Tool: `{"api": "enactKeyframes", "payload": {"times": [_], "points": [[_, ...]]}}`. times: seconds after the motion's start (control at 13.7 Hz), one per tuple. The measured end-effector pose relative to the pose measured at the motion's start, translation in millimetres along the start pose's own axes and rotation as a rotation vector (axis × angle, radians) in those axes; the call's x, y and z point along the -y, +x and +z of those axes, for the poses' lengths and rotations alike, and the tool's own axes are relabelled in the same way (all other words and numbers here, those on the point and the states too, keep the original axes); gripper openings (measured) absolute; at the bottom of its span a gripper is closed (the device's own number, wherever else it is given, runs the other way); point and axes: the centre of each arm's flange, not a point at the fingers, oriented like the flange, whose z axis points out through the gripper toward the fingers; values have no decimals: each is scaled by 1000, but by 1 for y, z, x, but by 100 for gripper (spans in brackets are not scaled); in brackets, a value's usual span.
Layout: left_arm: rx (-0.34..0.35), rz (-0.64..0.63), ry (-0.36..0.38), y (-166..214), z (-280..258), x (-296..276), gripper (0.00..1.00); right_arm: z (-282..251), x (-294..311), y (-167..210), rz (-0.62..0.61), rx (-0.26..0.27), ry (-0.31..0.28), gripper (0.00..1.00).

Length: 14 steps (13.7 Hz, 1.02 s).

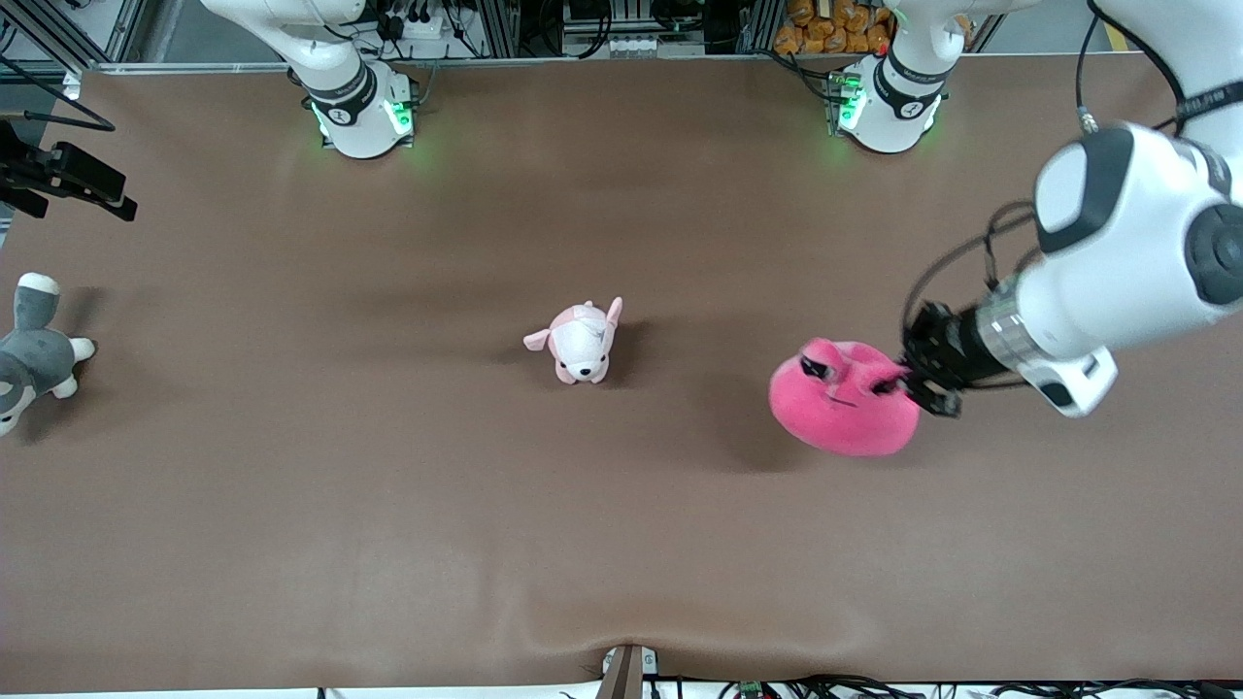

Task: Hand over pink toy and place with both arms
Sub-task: 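Lift the pink plush with the left gripper while the right gripper approaches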

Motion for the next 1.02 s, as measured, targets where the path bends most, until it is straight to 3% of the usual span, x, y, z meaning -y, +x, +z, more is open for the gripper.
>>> {"api": "enactKeyframes", "payload": {"times": [0.15,0.22,0.44,0.66,0.88,1.02], "points": [[30,-11,2,-59,-13,21,10,-1,5,2,48,-3,16,100],[45,-28,0,-89,-18,32,10,-1,13,3,95,0,53,100],[74,-90,-15,-156,-30,58,10,-7,45,0,313,40,223,100],[112,-228,-40,-203,-39,77,10,-17,95,-6,554,125,352,100],[188,-352,-90,-239,-42,88,10,-17,164,-5,808,182,418,100],[259,-428,-118,-267,-40,95,10,-4,226,-6,943,219,423,100]]}}
